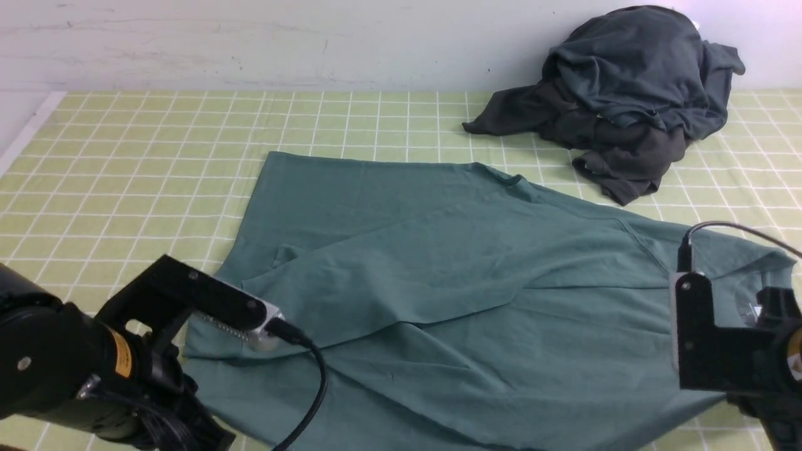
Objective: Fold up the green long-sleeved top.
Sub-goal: Use both arms simultaneously to clamp the lower edge of the clothing fabric, then use both arms to drag the lower edge of the fabric forward and fold it over the upper edge
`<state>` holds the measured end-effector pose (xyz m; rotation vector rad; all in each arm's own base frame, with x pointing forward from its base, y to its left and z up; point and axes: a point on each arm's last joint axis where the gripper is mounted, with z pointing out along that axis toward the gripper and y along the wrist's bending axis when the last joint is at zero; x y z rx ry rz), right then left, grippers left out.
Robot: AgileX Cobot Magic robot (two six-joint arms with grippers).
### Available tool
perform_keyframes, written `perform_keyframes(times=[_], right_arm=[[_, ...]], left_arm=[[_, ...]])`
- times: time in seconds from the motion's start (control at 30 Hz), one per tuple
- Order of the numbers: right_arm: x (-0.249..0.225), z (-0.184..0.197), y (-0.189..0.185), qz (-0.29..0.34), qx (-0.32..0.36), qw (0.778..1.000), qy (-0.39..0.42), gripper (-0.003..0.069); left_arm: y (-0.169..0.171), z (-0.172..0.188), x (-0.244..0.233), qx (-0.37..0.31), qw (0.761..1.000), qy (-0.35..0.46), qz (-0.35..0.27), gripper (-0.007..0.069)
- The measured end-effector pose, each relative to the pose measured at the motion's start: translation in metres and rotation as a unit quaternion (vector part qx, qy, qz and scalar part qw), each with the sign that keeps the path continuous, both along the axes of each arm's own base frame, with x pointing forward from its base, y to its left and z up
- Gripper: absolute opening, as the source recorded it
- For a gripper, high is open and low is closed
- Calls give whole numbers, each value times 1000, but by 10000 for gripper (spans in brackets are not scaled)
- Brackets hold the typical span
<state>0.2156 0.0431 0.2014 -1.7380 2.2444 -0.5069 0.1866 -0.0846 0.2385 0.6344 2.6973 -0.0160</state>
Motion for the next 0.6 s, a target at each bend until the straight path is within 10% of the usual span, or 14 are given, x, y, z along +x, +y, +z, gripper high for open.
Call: perform_keyframes(times=[0.6], right_arm=[[110,43,10,-104,38,973,-200,-5]], left_arm=[[13,62,169,-41,985,-132,104,-1]])
